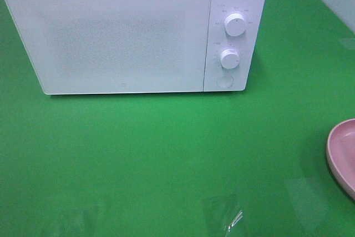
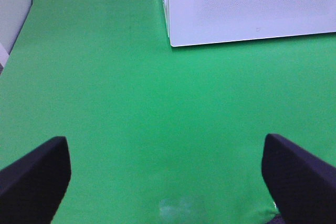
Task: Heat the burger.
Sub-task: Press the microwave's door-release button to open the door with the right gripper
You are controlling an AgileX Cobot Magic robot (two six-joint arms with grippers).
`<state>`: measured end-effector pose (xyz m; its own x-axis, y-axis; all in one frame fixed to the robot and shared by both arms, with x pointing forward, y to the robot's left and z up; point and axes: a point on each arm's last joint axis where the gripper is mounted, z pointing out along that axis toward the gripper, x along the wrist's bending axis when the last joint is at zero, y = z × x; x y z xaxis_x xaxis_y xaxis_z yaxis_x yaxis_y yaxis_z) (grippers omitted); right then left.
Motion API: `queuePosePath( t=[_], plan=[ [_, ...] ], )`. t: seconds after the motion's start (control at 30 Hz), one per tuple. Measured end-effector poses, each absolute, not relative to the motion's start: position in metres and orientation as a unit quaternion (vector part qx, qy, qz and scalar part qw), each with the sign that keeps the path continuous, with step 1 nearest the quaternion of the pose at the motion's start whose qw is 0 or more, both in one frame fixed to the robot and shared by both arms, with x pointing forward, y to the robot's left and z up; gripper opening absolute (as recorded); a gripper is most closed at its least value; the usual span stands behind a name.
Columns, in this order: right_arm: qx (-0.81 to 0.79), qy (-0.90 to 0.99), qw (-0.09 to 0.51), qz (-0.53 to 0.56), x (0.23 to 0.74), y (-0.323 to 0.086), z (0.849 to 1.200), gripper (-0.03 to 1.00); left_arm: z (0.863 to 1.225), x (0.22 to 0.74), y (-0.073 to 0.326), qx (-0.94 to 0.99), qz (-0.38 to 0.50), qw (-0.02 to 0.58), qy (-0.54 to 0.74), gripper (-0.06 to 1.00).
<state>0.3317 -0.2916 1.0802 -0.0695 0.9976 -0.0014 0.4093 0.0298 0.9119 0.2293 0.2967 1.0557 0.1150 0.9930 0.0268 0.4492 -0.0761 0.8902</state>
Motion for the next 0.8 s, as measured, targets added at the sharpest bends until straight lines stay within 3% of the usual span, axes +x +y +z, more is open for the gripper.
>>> queuePosePath(
  t=[0.8],
  plan=[
    [0.562,0.627,0.360,0.403,0.418,-0.277,1.057,0.76,1.056,0.229,0.297,0.641,0.356,0.382,0.562,0.90]
  ],
)
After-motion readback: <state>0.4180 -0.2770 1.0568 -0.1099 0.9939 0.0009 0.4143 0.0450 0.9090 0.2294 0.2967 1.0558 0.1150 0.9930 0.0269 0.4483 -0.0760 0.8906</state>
